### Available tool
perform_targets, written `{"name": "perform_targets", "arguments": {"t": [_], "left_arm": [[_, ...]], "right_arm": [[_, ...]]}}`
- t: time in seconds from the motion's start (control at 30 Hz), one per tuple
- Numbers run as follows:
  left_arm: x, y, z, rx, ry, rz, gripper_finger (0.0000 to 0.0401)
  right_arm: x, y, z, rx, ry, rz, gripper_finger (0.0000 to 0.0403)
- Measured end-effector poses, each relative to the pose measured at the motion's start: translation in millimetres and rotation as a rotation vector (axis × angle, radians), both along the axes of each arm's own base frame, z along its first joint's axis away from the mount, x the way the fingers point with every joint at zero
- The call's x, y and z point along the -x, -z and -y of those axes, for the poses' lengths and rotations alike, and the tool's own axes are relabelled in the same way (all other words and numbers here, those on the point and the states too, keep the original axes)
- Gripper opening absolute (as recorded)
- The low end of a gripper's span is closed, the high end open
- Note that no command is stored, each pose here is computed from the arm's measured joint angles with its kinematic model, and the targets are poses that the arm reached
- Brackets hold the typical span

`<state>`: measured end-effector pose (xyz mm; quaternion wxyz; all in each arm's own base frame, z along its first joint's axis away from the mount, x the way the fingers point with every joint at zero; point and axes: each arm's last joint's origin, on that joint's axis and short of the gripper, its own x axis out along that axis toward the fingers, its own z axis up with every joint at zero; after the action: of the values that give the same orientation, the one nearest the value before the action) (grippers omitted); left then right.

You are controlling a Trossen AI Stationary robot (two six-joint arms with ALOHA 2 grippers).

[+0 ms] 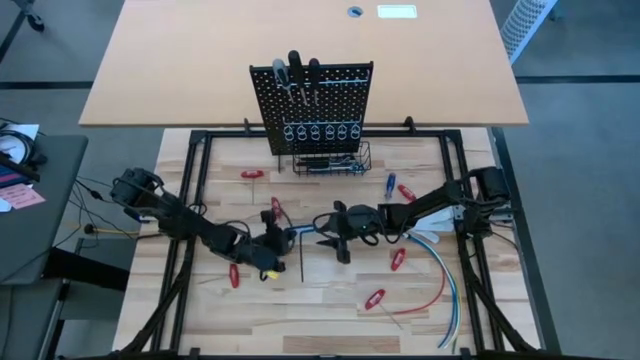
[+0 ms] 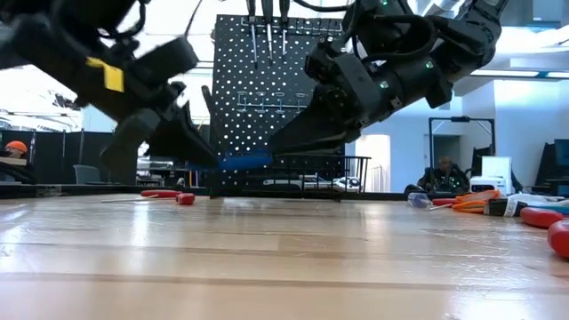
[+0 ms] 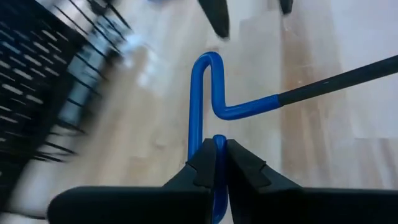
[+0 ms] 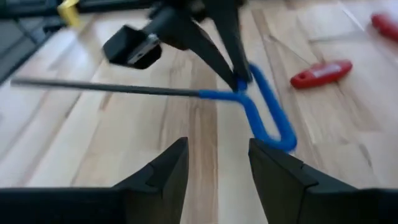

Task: Hang tools onto peg board
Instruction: Hang the blue pick tool on the pegboard

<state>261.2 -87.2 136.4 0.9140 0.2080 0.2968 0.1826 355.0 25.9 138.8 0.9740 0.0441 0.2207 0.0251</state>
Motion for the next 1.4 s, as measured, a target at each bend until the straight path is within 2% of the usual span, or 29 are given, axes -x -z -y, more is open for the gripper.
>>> {"name": "perform_targets", "arguments": {"t": [0.17, 0.33, 0.57, 0.77, 0.93, 1.13, 1.27, 1.4], "left_arm": [[2.6, -12.7, 17.8, -0.256, -0.056, -0.034, 0.0008], [6.5, -16.0, 24.9, -0.377, -0.075, -0.044, 0.0008], [9.0, -17.4, 28.4, -0.418, -0.100, -0.030, 0.0008], [9.0, -17.3, 28.7, -0.413, -0.093, -0.031, 0.0008], [9.9, -17.2, 30.6, -0.395, -0.095, -0.015, 0.0008], [10.1, -16.5, 31.4, -0.363, -0.088, -0.005, 0.0011], [10.7, -16.0, 31.7, -0.344, -0.094, 0.004, 0.0014], [12.5, -15.5, 33.6, -0.329, -0.099, 0.015, 0.0015]], "right_arm": [[-0.9, -0.6, 9.9, -0.196, 0.120, -0.005, 0.0175], [-3.6, -6.4, 18.0, -0.318, 0.130, 0.048, 0.0176], [-7.7, -19.2, 24.9, -0.412, 0.147, 0.178, 0.0176], [-7.9, -18.3, 34.8, -0.429, 0.187, 0.183, 0.0174], [-21.1, -4.6, 33.2, -0.482, 0.139, 0.181, 0.0163], [-37.1, 14.2, 32.5, -0.485, 0.104, 0.144, 0.0131], [-39.2, 11.6, 35.3, -0.466, 0.086, 0.158, 0.0107], [-37.7, 3.8, 41.8, -0.460, 0.080, 0.169, 0.0100]]}}
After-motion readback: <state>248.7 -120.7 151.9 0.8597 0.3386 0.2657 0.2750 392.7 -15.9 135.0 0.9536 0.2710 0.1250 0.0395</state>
